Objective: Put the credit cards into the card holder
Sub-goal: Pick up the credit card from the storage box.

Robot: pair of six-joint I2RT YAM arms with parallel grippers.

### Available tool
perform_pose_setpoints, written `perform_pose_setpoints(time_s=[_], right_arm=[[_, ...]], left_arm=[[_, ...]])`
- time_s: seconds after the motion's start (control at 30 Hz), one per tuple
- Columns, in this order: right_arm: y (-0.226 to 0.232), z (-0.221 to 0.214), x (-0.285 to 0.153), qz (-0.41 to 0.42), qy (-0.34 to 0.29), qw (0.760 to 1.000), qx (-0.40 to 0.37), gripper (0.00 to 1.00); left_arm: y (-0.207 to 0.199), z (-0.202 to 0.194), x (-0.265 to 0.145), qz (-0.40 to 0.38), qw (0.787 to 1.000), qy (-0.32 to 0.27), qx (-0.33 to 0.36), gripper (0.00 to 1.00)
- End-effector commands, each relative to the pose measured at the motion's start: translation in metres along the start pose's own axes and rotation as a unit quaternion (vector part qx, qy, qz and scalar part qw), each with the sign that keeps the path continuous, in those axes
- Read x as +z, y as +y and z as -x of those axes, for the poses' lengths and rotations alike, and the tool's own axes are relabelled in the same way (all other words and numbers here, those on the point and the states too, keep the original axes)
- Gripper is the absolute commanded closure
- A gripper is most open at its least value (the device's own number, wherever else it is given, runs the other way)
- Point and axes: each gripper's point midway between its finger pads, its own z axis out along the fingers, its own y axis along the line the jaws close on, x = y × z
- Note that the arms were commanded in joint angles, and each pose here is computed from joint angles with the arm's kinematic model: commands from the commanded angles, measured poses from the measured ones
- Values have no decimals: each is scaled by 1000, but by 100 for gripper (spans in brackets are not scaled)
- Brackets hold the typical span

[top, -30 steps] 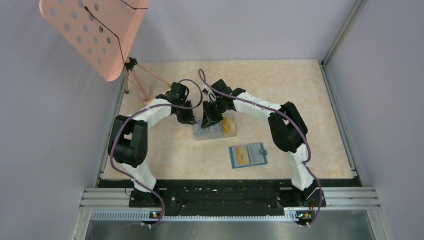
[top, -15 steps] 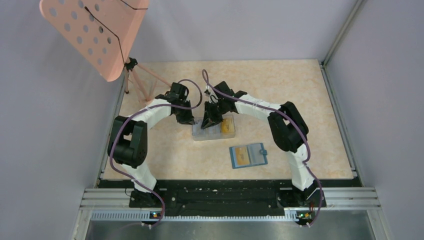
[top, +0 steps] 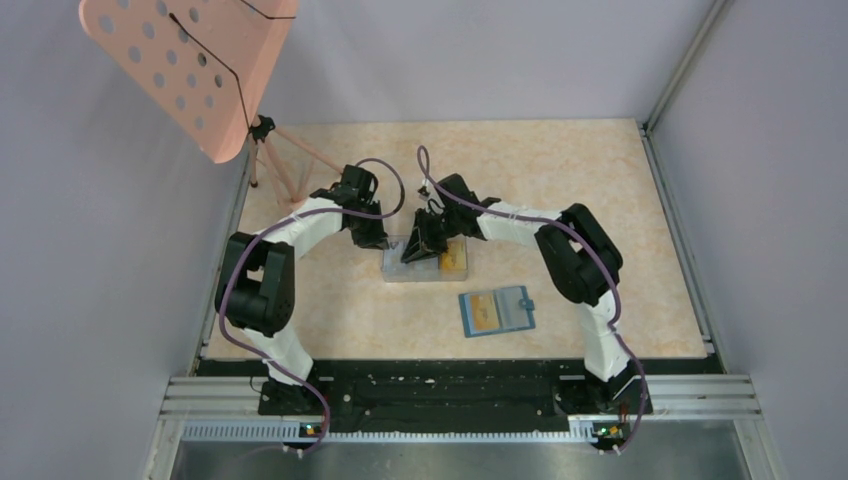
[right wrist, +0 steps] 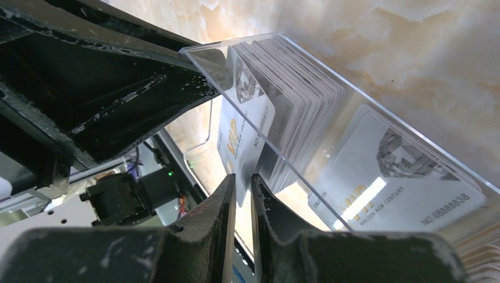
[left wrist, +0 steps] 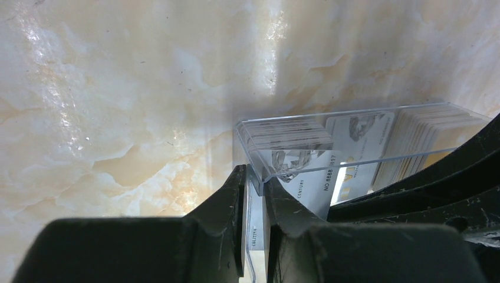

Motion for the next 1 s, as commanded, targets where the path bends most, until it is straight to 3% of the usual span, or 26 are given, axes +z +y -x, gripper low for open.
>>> perform_pose_setpoints(time_s=[0.0,0.23,0.53,0.73,0.97], right_arm=[[65,14,-18,100,-37,993,-49,85],[66,17,-21,104,-54,992,-49,85],[53,18,-11,95,-54,993,-33,86],[40,19,-10,55,-54,996,-39,100],[34,15,-16,25,-42,998,-50,99]], left_arm=[[-21,4,-9,-39,999,-9,-7,89],[-34,11,-25,-66,997,-26,-9,81],[-46,10,-29,-101,994,-24,-23,79],[-42,13,-34,-87,995,-33,-22,76],[-45,20,-46,-84,995,-46,-12,69]])
